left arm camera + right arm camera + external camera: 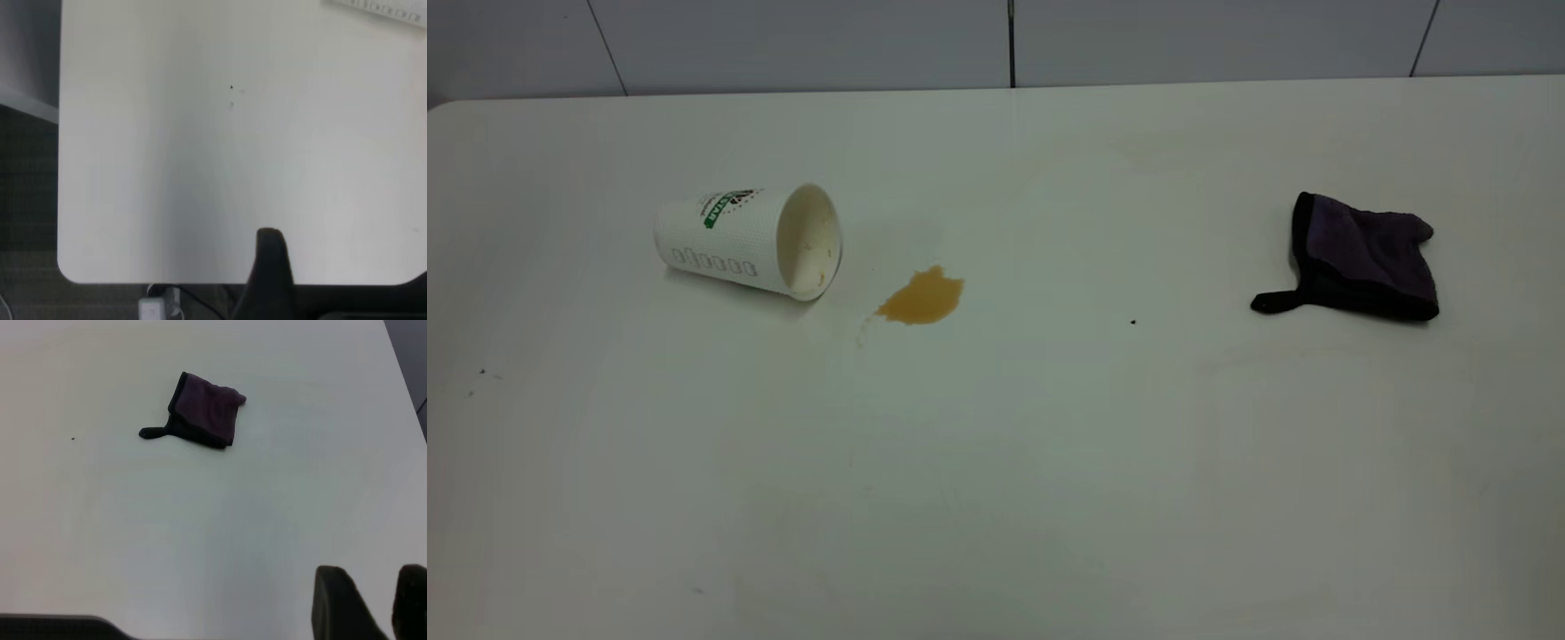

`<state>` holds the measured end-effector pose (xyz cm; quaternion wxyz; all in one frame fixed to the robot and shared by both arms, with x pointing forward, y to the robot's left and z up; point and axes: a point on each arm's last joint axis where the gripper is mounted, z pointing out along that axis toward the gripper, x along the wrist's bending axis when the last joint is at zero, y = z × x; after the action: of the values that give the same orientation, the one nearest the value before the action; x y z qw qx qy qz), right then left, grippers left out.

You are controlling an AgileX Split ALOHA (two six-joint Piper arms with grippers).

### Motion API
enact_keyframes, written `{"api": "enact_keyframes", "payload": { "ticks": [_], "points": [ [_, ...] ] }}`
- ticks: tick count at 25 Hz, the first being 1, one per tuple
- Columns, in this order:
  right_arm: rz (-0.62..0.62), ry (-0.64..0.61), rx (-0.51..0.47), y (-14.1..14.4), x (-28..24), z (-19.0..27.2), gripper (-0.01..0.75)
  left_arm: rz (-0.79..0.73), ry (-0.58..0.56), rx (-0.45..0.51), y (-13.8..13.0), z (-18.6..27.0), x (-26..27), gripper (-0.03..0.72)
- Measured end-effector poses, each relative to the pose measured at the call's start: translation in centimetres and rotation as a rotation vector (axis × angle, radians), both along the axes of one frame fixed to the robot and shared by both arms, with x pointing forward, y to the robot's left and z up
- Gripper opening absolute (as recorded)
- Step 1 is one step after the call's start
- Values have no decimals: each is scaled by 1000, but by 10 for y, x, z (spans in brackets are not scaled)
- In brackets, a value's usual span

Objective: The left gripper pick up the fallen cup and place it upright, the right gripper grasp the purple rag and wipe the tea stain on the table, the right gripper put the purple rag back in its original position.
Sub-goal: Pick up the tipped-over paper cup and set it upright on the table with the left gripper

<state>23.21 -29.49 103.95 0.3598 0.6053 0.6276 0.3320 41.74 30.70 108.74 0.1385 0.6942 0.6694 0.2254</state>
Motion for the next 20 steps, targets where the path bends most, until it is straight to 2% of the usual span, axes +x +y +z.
{"api": "enact_keyframes", "payload": {
  "ticks": [4,8,16,20],
  "points": [
    [0,0,0,0,0,0,238,-77,38,18,-19,-17,50,659],
    [0,0,0,0,0,0,238,-106,59,103,-50,-36,97,651],
    [0,0,0,0,0,0,238,-173,54,298,-144,-92,156,631],
    [0,0,0,0,0,0,238,-188,56,379,-180,-132,172,622]
  ]
}}
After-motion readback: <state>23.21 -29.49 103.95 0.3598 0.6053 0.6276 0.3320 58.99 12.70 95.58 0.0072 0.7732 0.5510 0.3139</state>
